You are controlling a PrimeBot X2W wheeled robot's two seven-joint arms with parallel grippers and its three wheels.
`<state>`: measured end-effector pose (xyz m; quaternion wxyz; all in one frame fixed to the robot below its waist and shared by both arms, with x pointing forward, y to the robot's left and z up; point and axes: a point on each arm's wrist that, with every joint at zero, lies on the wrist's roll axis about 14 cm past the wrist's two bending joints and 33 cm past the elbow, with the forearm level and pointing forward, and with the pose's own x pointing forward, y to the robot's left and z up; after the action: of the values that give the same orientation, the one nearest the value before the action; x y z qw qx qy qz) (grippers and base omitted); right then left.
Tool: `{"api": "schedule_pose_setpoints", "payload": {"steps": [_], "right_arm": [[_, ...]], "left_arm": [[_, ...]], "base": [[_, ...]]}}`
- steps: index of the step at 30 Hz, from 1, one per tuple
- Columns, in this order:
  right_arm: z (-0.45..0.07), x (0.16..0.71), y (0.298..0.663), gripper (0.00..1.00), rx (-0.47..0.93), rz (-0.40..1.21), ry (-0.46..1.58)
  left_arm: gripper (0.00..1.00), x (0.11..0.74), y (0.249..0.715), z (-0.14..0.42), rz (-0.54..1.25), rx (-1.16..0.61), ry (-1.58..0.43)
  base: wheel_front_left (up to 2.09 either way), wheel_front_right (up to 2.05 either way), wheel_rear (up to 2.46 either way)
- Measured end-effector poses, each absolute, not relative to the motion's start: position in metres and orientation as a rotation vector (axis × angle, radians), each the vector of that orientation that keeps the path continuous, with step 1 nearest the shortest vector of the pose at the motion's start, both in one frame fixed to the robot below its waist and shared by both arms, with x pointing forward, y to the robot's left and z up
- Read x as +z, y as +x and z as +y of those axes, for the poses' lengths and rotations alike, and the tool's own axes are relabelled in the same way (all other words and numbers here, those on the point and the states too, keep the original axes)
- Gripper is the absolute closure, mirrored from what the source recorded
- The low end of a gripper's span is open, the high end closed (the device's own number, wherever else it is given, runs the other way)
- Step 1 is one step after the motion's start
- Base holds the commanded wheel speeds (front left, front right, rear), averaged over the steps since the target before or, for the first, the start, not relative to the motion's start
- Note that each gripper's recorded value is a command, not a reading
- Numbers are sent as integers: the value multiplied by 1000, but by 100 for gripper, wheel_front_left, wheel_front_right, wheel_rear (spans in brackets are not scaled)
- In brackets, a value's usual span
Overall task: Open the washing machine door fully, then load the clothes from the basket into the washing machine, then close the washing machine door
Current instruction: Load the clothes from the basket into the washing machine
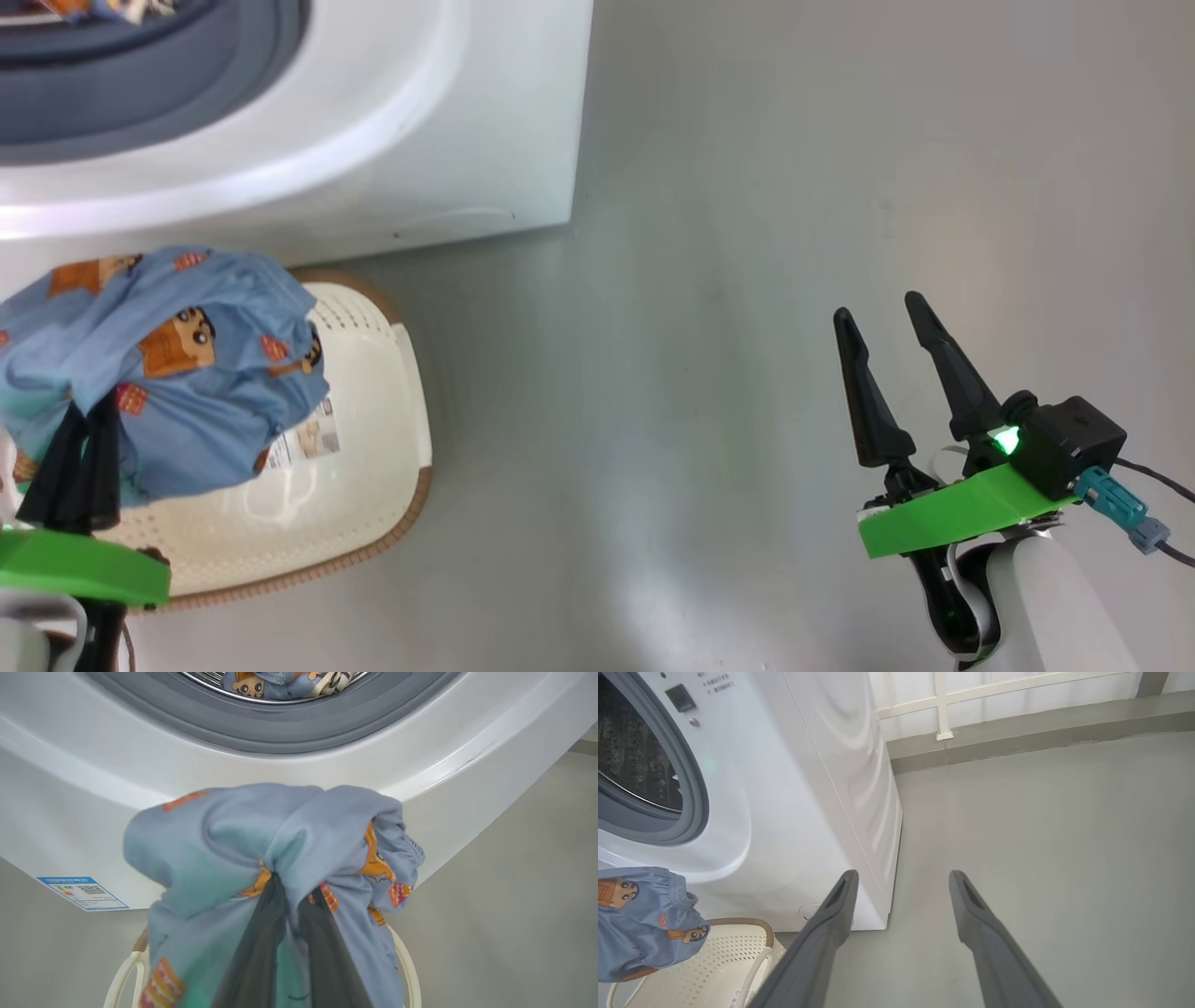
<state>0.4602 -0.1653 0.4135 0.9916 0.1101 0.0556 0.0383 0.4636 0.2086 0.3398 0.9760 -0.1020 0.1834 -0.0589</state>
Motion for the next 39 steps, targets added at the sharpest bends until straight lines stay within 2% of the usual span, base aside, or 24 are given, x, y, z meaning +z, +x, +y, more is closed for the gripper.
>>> {"api": "schedule_pose_setpoints", "payload": {"steps": [18, 32, 39], "right_arm": [[-169, 471, 425, 0, 76, 0, 205], [-170, 499, 390, 0, 78, -64, 186], [-168, 513, 384, 0, 87, -102, 179]], "left_arm": [[100, 453, 425, 219, 65, -57, -149], [100, 491, 369, 229, -33, 29, -100], [100, 505, 354, 234, -76, 70, -95]], "base": [[0, 0, 0], [0, 0, 0], [0, 0, 0]]}}
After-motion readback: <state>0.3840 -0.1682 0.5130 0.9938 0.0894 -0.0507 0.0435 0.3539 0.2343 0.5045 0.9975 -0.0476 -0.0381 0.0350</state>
